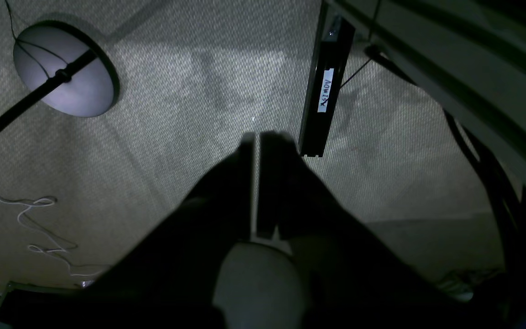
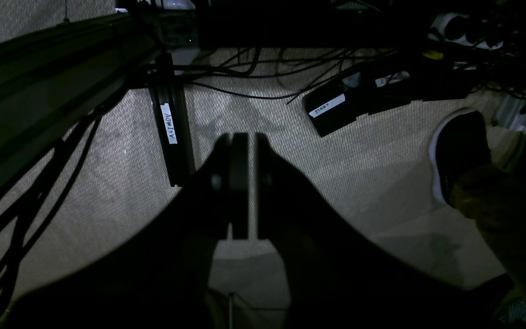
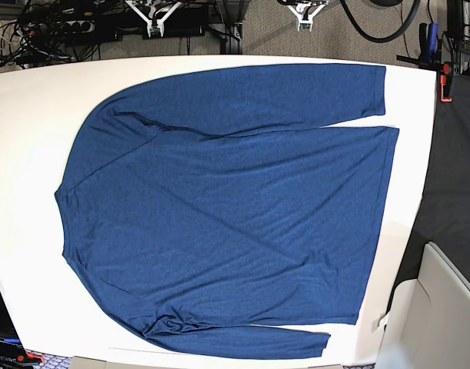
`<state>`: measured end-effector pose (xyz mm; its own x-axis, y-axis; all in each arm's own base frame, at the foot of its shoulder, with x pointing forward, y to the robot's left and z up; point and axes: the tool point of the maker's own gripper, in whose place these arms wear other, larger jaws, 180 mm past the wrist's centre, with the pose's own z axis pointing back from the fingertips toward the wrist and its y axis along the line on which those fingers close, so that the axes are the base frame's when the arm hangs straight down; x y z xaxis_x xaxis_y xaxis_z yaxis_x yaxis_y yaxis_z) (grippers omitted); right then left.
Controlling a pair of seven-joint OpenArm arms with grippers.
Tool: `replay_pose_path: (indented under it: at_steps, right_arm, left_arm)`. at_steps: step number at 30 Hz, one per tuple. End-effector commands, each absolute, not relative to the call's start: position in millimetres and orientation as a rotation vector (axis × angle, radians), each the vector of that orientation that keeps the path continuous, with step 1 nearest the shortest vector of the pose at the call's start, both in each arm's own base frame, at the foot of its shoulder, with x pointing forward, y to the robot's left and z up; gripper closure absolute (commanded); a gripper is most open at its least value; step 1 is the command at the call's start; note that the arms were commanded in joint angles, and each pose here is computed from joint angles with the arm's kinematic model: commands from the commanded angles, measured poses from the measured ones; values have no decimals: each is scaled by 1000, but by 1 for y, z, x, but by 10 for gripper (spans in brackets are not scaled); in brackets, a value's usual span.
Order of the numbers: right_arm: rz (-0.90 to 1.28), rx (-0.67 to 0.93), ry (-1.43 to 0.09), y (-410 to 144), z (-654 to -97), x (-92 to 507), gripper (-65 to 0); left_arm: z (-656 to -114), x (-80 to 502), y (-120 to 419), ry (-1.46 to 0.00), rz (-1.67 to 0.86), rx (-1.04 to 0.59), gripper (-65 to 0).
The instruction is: Fold the T-shirt properly
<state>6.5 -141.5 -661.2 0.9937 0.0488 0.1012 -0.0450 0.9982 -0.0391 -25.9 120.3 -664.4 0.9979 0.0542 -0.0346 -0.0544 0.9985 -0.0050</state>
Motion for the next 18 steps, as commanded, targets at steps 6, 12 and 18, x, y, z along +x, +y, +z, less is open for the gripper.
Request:
replay_pose_path:
  at_steps: [6, 12, 18]
  right_arm:
    - [45, -36, -111, -141, -661, 6, -2]
    - [45, -35, -101, -141, -661, 0, -2]
    - [46, -37, -98, -142, -661, -3, -2]
  left_arm:
    - [-664, -33, 123, 41, 51, 2, 0]
    - [-664, -33, 123, 40, 53, 2, 0]
    - [-664, -41, 123, 38, 52, 2, 0]
